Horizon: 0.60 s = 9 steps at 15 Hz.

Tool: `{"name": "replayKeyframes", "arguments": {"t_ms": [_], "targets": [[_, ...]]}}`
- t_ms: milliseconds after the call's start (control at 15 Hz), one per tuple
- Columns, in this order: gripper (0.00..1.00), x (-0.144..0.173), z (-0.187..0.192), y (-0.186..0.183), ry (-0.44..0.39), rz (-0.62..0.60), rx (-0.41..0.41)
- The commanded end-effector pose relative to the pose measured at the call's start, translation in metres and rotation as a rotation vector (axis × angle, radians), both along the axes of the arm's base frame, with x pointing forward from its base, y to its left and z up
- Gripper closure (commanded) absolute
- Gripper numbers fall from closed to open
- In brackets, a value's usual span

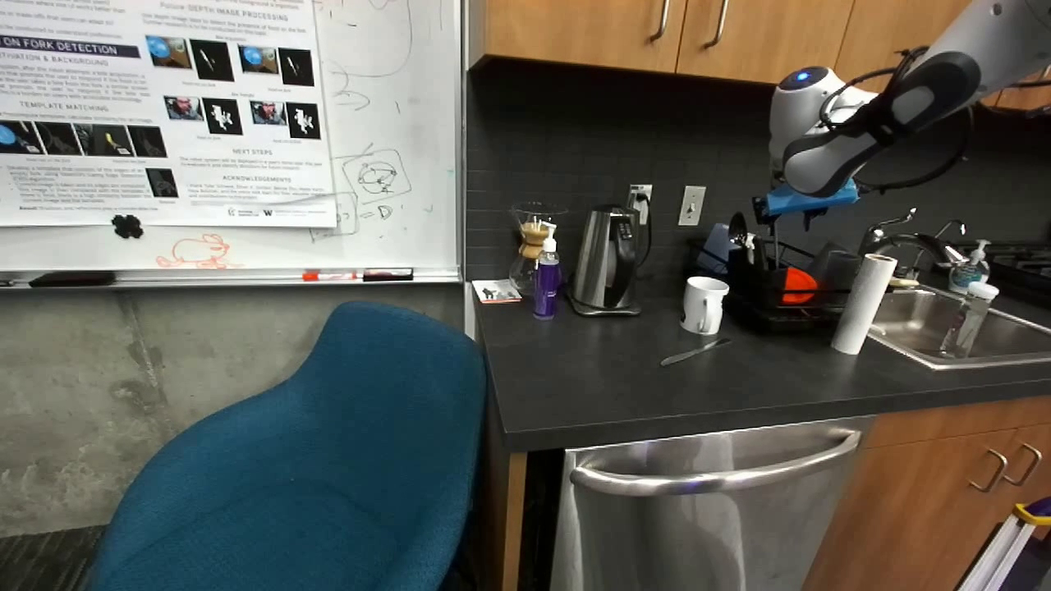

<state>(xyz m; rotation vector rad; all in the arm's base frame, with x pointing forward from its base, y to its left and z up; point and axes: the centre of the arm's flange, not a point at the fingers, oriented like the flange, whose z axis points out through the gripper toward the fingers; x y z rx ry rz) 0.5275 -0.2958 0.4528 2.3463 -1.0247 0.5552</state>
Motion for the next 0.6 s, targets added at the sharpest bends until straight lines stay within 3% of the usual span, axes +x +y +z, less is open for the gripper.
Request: {"name": "replayKeyframes", "arguments": {"t_ms": [0, 267, 400, 467, 533], "targets": [[0.63, -0.0008, 0.0000, -0.0021, 0.008, -0.016, -0.005], [0.94, -0.0029, -0.0021, -0.0002, 0.011, -0.011, 0.003], [1.00, -0.0047, -0.0049, 0.0041, 0.020, -0.007, 0.030], [1.00, -0.0054, -0.0066, 0.0060, 0.023, -0.004, 0.037], [0.72, -0.0056, -0.0087, 0.0075, 0.028, -0.002, 0.044]]}}
